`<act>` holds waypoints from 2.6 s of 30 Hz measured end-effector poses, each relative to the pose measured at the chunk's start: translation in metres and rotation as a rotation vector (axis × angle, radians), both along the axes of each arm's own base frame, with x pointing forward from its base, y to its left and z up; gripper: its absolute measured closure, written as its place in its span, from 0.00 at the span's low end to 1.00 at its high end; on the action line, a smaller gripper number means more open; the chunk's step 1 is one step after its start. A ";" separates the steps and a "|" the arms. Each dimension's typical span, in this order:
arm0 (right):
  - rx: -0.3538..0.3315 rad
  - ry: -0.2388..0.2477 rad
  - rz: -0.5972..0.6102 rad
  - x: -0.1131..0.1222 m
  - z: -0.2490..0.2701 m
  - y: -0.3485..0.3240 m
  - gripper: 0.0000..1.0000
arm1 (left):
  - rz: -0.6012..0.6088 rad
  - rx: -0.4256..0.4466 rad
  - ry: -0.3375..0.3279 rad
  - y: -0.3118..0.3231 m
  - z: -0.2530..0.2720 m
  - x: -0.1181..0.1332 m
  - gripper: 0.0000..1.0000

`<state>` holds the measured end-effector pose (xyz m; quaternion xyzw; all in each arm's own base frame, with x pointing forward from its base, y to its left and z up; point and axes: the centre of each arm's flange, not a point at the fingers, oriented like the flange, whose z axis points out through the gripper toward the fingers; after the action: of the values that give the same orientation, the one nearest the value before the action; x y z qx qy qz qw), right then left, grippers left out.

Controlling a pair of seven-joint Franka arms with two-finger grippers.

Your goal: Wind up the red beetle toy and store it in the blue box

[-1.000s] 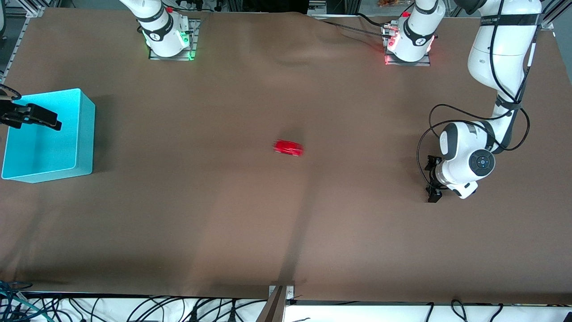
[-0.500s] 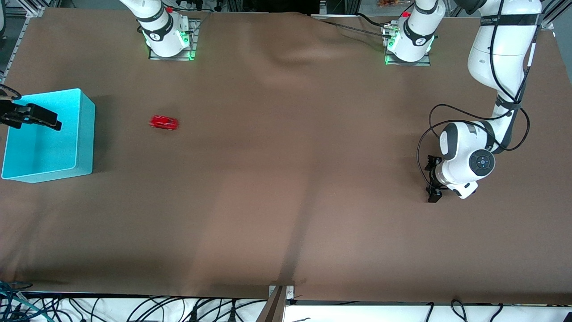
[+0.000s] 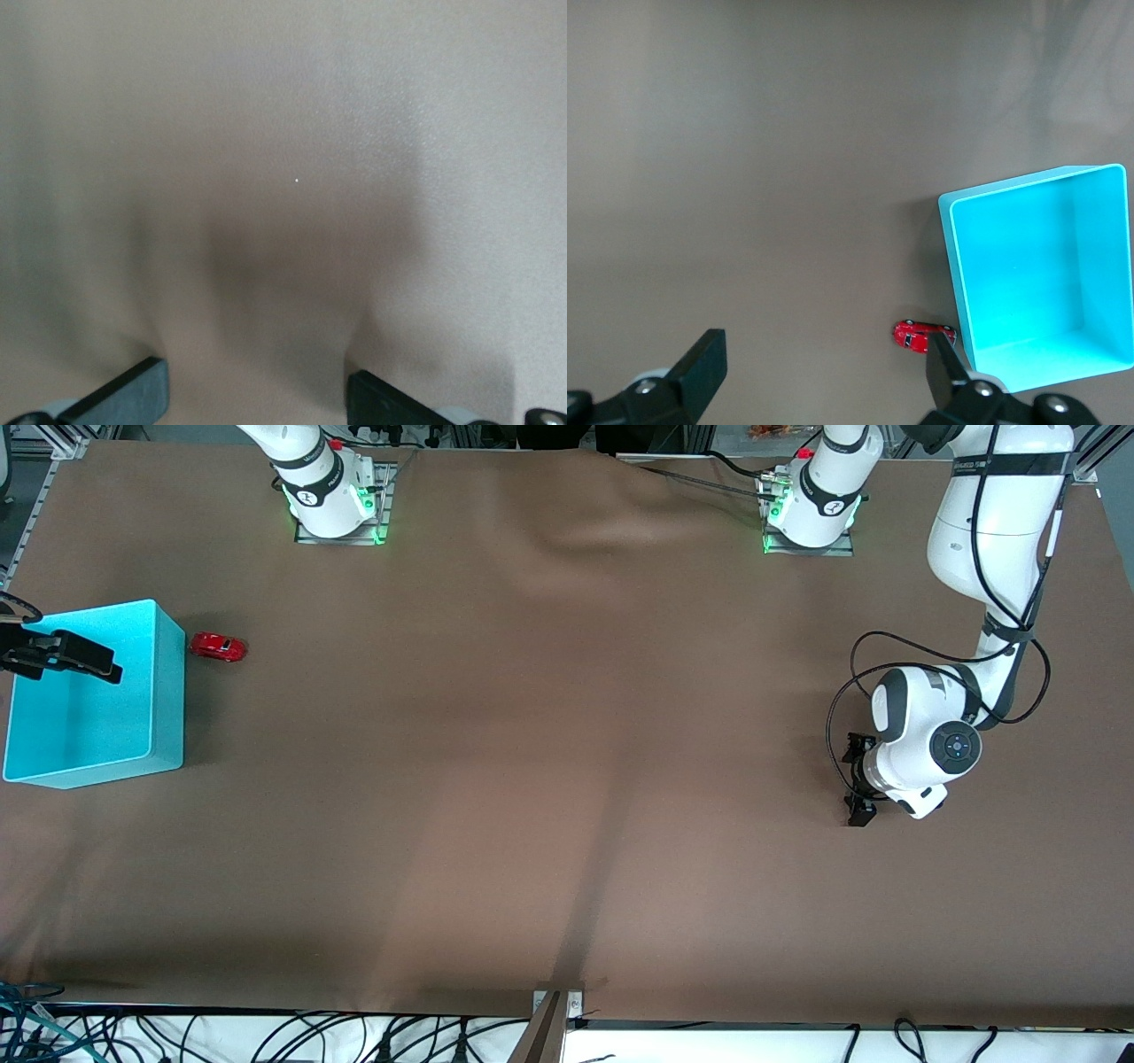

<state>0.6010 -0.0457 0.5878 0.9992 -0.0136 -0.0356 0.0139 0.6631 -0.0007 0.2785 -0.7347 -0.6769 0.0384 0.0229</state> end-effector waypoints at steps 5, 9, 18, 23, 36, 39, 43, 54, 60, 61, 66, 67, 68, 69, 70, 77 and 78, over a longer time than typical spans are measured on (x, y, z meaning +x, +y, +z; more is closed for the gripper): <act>0.000 0.000 -0.001 0.000 0.000 -0.001 0.00 | 0.000 -0.002 0.000 0.000 0.007 -0.002 0.00; 0.000 0.000 -0.001 0.000 0.000 -0.001 0.00 | 0.000 -0.002 0.009 0.000 0.004 -0.003 0.00; -0.001 -0.001 -0.011 0.000 0.000 -0.002 0.00 | -0.012 -0.005 0.014 0.000 0.023 0.003 0.00; -0.001 -0.002 -0.021 0.000 0.000 -0.002 0.00 | -0.074 -0.014 0.015 -0.002 0.046 0.008 0.00; 0.008 -0.009 -0.270 0.001 0.000 0.002 0.00 | -0.494 -0.060 -0.049 -0.016 0.129 -0.001 0.00; 0.012 -0.016 -0.345 0.001 0.001 0.003 0.00 | -0.598 -0.066 -0.063 -0.016 0.147 -0.005 0.00; 0.022 -0.021 -0.441 0.002 0.001 0.005 0.00 | -0.744 -0.074 -0.075 -0.014 0.168 -0.012 0.00; 0.026 -0.022 -0.720 0.006 -0.003 0.006 0.00 | -1.106 -0.105 -0.080 -0.008 0.211 -0.032 0.00; 0.029 -0.012 -0.852 0.007 -0.005 0.004 0.00 | -1.271 -0.119 -0.085 -0.007 0.234 -0.044 0.00; 0.027 -0.011 -0.877 0.007 -0.005 0.003 0.00 | -1.293 -0.121 -0.086 -0.007 0.238 -0.046 0.00; 0.008 0.010 -1.003 0.006 -0.013 -0.005 0.00 | -1.381 -0.119 -0.100 -0.007 0.256 -0.055 0.00; 0.004 0.015 -1.026 0.005 -0.015 -0.007 0.00 | -1.391 -0.117 -0.104 -0.008 0.260 -0.056 0.00; -0.001 0.020 -1.043 0.005 -0.017 -0.009 0.00 | -1.397 -0.114 -0.109 -0.008 0.263 -0.057 0.00; -0.007 0.026 -1.062 0.004 -0.020 -0.011 0.00 | -1.404 -0.111 -0.114 -0.009 0.267 -0.058 0.00; -0.014 0.031 -1.077 0.003 -0.022 -0.013 0.00 | -1.408 -0.108 -0.118 -0.010 0.269 -0.059 0.00; -0.080 0.078 -1.132 -0.003 -0.047 -0.022 0.00 | -1.465 -0.096 -0.139 -0.031 0.283 -0.063 0.00; -0.090 0.085 -1.136 -0.004 -0.050 -0.022 0.00 | -1.479 -0.096 -0.141 -0.037 0.284 -0.064 0.00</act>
<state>0.5971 -0.0679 0.5378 0.8312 -0.5495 -0.0769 0.0358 0.5994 -0.0377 0.5630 -0.9994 -0.0031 -0.0048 -0.0327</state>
